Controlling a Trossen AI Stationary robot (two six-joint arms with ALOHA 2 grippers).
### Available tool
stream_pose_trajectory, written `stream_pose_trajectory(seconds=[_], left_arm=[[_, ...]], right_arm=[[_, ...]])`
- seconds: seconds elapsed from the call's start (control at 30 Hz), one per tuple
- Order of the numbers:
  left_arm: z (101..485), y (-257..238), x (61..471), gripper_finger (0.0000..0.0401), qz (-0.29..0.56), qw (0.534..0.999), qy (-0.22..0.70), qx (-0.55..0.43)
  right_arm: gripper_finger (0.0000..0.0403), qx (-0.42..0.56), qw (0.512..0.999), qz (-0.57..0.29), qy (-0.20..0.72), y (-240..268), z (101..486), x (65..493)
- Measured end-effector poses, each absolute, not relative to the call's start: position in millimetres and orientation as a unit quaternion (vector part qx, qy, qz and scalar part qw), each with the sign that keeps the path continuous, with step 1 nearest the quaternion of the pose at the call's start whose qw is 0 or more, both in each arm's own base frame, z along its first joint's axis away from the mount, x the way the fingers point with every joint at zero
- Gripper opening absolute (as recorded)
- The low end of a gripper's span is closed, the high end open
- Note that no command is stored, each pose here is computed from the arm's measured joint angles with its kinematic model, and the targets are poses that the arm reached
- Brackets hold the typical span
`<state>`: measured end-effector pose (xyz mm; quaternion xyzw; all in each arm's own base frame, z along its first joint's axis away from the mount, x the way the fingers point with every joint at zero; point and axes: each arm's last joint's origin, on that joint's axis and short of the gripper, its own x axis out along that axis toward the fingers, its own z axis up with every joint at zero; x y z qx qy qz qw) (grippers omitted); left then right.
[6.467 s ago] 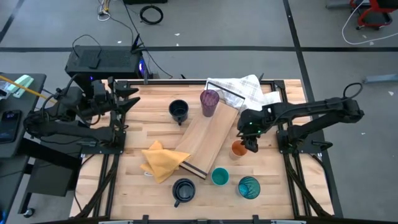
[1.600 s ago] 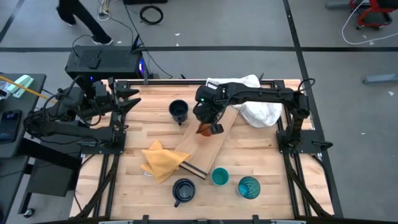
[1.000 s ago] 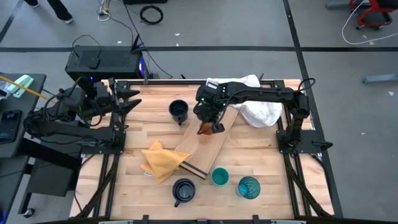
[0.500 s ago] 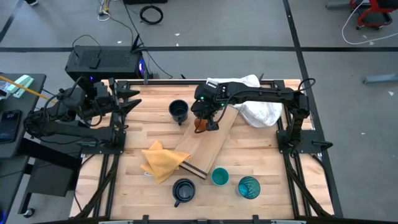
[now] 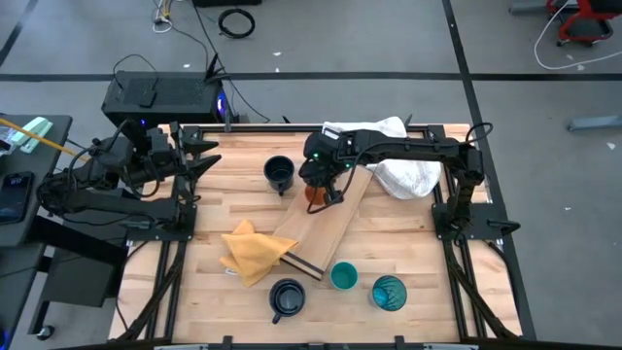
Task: Stack small to large cups/mugs on shelf
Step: Put the orange cup on the shelf
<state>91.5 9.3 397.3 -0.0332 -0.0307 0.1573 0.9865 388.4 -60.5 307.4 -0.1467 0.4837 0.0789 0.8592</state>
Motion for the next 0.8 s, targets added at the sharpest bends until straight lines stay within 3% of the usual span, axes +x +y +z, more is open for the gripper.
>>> stream_pose_trajectory(seconds=[0.53,0.8], left_arm=[[397.3,9.3,91.5,0.0172,0.157,0.987,-0.031,-0.032],[397.4,9.2,91.5,0.0172,0.157,0.987,-0.031,-0.032]], right_arm=[[0.0,-0.191,0.819,0.115,0.528,-59.5,302.1,378.5],[0.0,-0.2,0.825,0.103,0.518,-60.7,303.5,381.2]])
